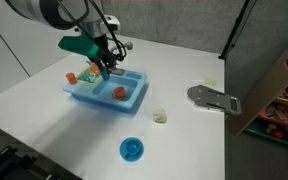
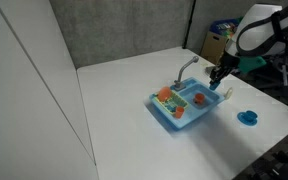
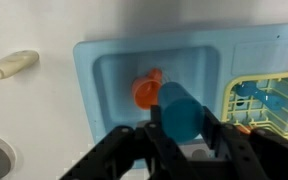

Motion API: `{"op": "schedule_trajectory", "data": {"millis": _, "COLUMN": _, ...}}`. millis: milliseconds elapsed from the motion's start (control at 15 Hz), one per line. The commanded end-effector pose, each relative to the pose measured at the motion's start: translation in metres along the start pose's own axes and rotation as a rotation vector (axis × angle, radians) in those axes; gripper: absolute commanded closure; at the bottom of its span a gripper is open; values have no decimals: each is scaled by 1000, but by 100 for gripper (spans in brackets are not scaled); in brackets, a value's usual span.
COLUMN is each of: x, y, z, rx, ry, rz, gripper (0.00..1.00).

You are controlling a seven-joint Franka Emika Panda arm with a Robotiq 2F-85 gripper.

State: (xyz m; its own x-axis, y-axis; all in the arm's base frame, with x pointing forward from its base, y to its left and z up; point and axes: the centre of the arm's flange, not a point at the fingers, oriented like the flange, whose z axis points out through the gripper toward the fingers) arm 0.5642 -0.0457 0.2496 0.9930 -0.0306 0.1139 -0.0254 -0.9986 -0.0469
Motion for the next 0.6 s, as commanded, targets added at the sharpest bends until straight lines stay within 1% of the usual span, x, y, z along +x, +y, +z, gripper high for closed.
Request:
{"op": "schedule_trajectory", "data": {"millis": 0, "x": 0, "y": 0, "z": 0, "rx": 0, "ry": 0, "rz": 0, "gripper": 59}}
{"op": "schedule_trajectory", "data": {"millis": 67, "x": -1, "y": -1, "z": 0, "rx": 0, "ry": -1, "rz": -5, "gripper": 84}}
{"op": "schedule_trajectory", "data": {"millis": 267, "x": -4, "y": -17, "z": -7, "rx": 3, "ry": 3, "rz": -36, "gripper": 84}}
{"op": "schedule_trajectory", "data": {"millis": 533, "x": -9, "y": -47, "z": -16, "rx": 10, "ry": 9, "rz": -95, "gripper": 84}}
